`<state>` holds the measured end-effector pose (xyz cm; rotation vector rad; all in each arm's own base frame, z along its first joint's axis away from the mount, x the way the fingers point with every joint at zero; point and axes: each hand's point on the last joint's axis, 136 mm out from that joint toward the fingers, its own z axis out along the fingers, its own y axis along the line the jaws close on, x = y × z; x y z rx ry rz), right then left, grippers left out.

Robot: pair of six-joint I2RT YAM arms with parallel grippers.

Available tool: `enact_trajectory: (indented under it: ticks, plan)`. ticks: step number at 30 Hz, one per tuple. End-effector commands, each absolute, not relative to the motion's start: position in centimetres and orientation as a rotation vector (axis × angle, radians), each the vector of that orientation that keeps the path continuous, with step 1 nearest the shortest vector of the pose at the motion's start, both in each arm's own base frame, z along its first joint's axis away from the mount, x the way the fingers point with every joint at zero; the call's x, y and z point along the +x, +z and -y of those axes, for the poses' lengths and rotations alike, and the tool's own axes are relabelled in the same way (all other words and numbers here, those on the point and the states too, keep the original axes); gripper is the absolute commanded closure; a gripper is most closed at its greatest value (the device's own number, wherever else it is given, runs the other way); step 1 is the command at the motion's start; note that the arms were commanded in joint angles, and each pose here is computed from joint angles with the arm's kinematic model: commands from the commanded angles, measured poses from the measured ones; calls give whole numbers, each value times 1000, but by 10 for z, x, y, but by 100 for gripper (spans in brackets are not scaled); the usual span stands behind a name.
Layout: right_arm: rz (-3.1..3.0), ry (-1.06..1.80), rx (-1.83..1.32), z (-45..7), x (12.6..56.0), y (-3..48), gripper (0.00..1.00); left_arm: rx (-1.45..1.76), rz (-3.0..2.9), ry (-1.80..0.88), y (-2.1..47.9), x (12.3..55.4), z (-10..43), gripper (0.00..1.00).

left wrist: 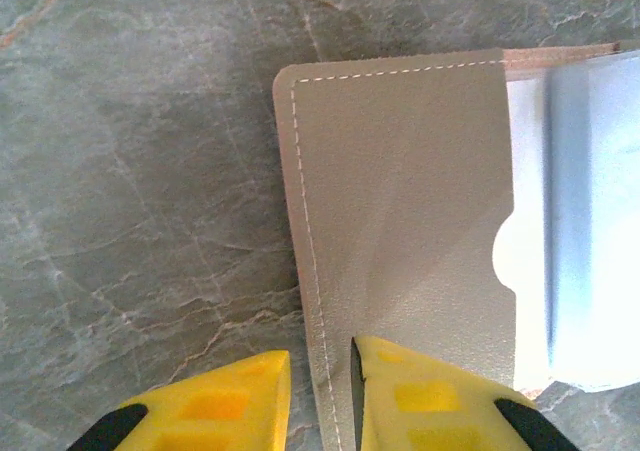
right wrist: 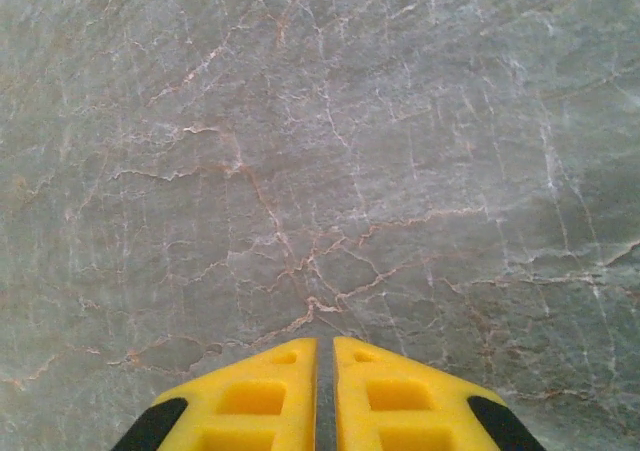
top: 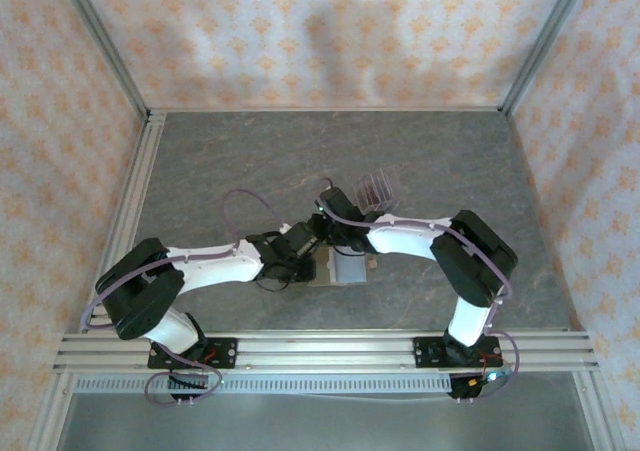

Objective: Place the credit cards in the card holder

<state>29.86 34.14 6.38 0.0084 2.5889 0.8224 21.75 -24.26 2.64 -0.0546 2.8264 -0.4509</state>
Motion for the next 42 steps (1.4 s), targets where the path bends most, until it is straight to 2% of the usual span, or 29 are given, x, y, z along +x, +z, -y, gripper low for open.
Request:
enact_trajectory:
  ticks: [1,7,17,23,42]
  plan:
    - [-2570,714,-31,-331,303,76,87,-30,-2817,-397,30,214,233,75]
    - [-2559,561,-4,-286,296,87,85,-7,-2809,-391,35,217,234,75]
    - [-2595,462,71,-226,251,65,74,37,-2793,-405,46,229,250,75]
    - [-2634,456,85,-213,234,51,65,63,-2805,-385,41,237,258,75]
    - [-2686,426,14,-220,219,30,64,59,-2859,-357,15,237,263,76]
